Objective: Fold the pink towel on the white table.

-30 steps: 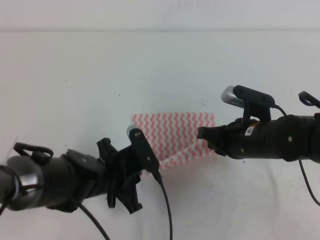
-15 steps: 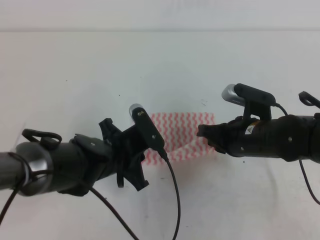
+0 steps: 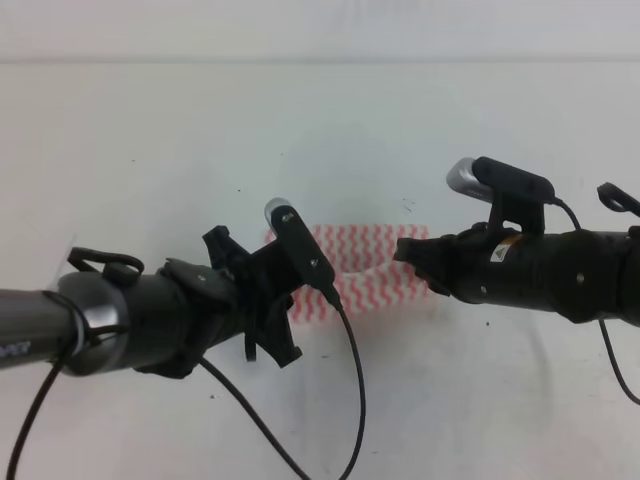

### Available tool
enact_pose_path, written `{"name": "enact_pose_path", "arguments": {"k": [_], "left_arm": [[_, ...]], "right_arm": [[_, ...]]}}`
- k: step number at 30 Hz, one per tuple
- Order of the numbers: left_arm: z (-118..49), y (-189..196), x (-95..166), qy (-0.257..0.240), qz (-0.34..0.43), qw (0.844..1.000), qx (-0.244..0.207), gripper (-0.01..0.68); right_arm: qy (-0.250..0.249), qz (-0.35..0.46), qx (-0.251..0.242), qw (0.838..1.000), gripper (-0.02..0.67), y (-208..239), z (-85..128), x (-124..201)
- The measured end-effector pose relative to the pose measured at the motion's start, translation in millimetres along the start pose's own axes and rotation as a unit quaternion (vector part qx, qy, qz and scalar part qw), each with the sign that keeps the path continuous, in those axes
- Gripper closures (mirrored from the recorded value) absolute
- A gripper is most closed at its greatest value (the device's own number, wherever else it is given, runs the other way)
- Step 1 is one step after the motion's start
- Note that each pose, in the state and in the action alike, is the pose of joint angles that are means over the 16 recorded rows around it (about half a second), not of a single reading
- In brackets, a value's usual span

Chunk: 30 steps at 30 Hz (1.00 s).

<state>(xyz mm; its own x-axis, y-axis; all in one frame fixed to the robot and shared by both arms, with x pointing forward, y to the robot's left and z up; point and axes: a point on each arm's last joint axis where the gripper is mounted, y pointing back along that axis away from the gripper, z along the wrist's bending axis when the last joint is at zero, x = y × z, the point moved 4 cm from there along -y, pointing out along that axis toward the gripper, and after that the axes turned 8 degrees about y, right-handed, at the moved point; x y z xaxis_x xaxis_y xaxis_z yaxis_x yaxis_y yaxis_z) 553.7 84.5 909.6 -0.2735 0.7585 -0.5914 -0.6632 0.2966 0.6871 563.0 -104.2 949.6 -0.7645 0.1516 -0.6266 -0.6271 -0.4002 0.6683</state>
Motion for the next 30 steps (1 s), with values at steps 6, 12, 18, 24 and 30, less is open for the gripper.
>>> {"name": "enact_pose_path", "arguments": {"k": [6, 12, 18, 24, 30], "left_arm": [[6.5, -3.8, -1.8, 0.01, -0.001, 1.0, -0.007, 0.677], [12.6, -5.5, -2.7, 0.027, -0.005, 1.0, -0.002, 0.677], [15.9, -6.5, -4.3, 0.04, -0.011, 0.999, 0.01, 0.677], [16.8, -6.8, -5.8, 0.044, -0.015, 0.999, 0.016, 0.677], [18.0, -9.3, -5.0, 0.047, -0.012, 0.999, 0.012, 0.677]], "right_arm": [[0.0, -0.006, -0.001, 1.0, 0.666, -0.3, 0.7, -2.4], [0.001, -0.006, -0.002, 1.0, 0.666, -4.1, 2.4, -5.0], [0.004, -0.001, -0.001, 1.0, 0.666, -10.4, 3.9, -6.7], [0.007, 0.003, 0.0, 1.0, 0.666, -17.2, 4.1, -7.0], [0.008, -0.002, 0.002, 1.0, 0.666, -20.9, 3.4, -9.9]]}}
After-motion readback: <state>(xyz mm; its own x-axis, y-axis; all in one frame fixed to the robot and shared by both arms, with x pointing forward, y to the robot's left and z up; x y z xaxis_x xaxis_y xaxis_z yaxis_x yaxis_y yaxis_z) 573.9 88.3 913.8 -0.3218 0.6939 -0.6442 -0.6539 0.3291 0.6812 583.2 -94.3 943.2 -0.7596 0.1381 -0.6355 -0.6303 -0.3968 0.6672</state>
